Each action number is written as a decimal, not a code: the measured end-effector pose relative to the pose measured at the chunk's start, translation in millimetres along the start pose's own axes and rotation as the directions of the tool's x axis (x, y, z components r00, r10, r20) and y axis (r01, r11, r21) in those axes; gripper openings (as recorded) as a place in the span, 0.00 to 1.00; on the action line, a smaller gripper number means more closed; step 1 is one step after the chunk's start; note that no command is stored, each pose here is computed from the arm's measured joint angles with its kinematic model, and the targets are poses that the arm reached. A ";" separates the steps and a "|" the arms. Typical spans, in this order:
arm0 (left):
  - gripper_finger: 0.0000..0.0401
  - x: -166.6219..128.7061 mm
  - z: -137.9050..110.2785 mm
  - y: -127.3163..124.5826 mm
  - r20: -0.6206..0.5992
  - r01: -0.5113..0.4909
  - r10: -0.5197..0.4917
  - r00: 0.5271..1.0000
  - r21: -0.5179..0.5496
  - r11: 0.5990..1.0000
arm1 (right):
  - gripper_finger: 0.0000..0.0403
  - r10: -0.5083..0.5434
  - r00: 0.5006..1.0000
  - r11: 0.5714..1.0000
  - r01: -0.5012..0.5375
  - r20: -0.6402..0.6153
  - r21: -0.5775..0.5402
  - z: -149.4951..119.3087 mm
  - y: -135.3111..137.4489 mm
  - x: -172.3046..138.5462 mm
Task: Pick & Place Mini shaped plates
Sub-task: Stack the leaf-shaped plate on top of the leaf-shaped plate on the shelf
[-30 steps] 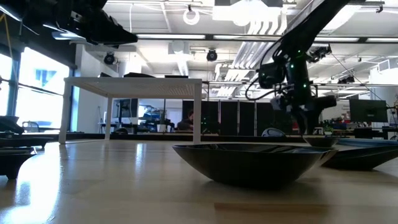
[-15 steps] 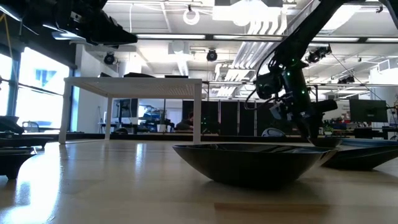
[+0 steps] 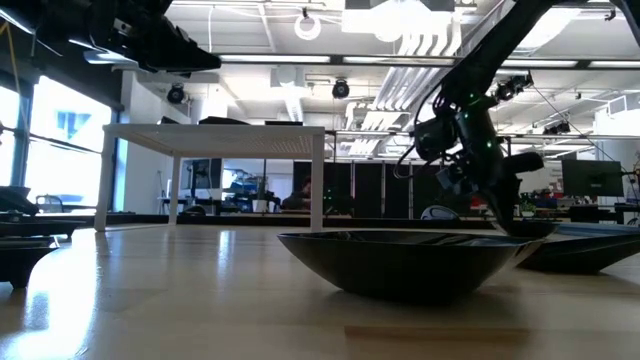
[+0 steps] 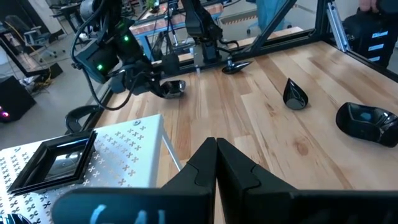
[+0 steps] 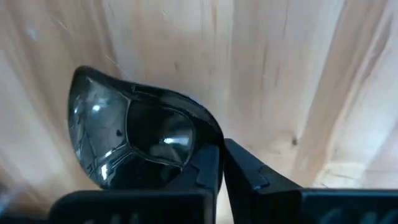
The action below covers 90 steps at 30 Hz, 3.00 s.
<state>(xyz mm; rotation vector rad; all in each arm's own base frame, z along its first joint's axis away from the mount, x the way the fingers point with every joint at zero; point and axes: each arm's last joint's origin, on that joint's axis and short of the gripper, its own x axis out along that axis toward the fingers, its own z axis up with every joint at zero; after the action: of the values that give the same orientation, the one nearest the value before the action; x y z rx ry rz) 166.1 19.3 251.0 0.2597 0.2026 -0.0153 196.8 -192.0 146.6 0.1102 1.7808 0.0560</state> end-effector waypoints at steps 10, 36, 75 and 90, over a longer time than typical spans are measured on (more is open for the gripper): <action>0.00 0.0 0.0 0.0 0.000 0.000 0.000 1.000 -0.003 1.000 | 0.00 -0.005 0.969 0.974 -0.051 0.247 0.219 -8.7 33.4 -40.9; 0.00 6.6 -3.9 -0.6 -0.028 0.015 -0.019 0.999 -0.145 0.989 | 0.00 -0.340 0.388 0.733 -0.461 0.857 0.500 20.1 212.9 -73.5; 0.29 70.2 96.6 -66.1 0.010 -0.649 0.657 0.753 -0.153 0.746 | 0.00 -0.583 -0.457 0.793 -0.141 0.672 0.592 111.0 263.8 -124.1; 0.01 69.8 101.1 -66.8 0.036 -0.611 0.626 0.779 -0.182 0.771 | 0.00 -0.562 -0.463 0.809 -0.130 0.686 0.574 110.9 266.6 -123.9</action>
<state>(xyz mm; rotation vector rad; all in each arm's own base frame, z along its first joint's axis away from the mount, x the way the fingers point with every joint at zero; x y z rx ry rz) 251.7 -70.4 315.8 0.1527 0.0127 0.6506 342.7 57.6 269.8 -0.0042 -0.2720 -0.6826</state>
